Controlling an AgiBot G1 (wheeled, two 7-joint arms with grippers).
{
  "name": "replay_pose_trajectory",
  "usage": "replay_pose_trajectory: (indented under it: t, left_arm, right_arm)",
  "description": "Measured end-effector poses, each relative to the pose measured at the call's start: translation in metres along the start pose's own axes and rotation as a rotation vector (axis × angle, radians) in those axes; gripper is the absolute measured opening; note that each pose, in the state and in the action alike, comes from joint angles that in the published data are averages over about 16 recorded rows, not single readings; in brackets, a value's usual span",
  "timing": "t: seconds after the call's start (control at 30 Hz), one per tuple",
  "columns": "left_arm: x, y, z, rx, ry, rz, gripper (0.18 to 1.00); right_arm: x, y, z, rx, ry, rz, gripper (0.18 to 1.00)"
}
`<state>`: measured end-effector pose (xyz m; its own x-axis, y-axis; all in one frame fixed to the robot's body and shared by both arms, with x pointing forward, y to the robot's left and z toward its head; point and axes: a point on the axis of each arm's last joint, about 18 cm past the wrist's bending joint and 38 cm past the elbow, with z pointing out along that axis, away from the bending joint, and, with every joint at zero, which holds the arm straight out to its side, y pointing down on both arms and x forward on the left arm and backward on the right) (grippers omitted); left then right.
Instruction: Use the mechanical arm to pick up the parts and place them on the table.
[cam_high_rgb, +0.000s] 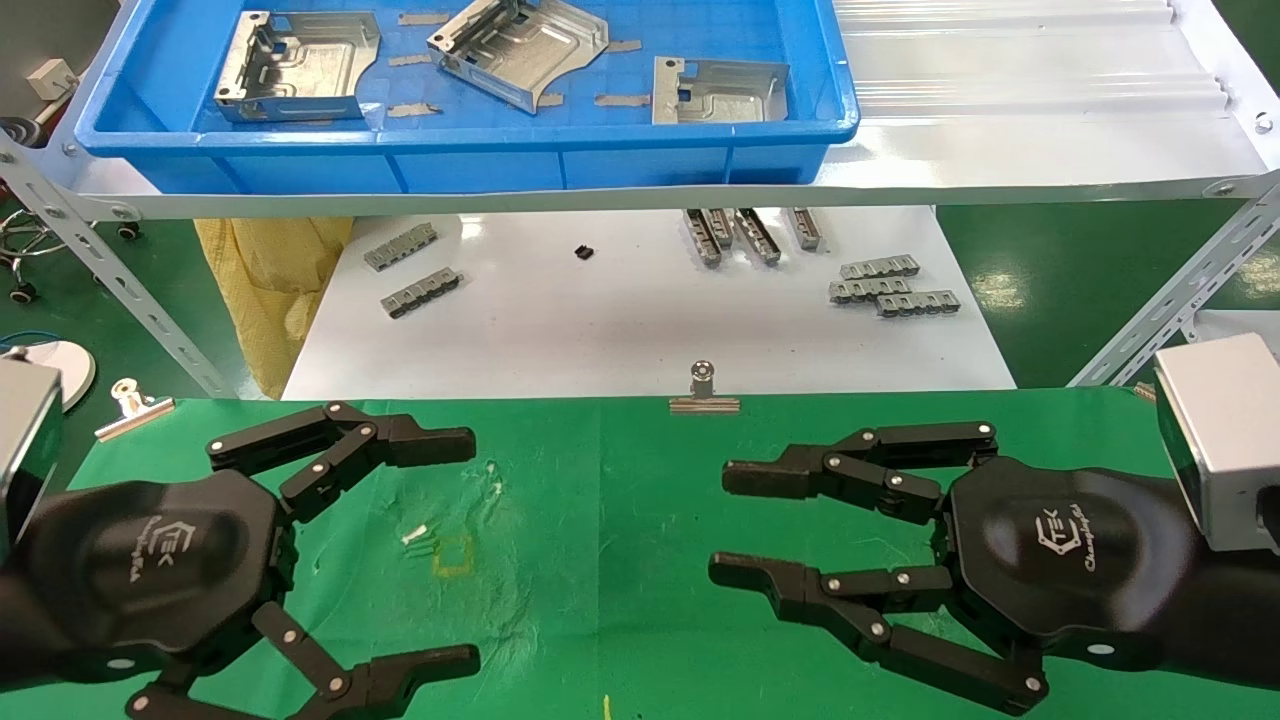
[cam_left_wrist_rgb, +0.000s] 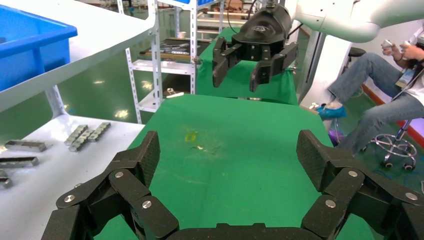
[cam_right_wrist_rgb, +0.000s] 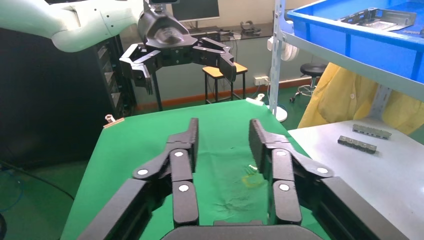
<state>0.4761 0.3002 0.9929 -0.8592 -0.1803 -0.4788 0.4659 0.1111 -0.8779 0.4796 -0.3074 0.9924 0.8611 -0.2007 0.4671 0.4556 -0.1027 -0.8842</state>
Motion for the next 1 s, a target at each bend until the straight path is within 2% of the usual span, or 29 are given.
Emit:
replay_pose_trajectory:
  t: [0.23,0.4,0.67,0.83,1.0]
  left_arm:
    - [-0.01,-0.012,0.002,0.004,-0.027,0.047,1.001]
    - [-0.038,-0.033,0.009,0.006,-0.089,0.116,1.001]
    - [-0.127,-0.081,0.034,0.008,-0.277,0.218,1.001]
    - [-0.193,-0.106,0.058,-0.026,-0.421,0.21,1.001]
    - [-0.247,-0.117,0.078,-0.088,-0.575,0.173,1.001]
  right_arm:
    - [0.0,0.0,0.0,0.0,0.0,0.0,0.404]
    - [0.0,0.0,0.0,0.0,0.0,0.0,0.317]
    - [0.0,0.0,0.0,0.0,0.0,0.0,0.224]
    - [0.0,0.0,0.0,0.0,0.0,0.0,0.203]
    - [0.0,0.0,0.0,0.0,0.0,0.0,0.194]
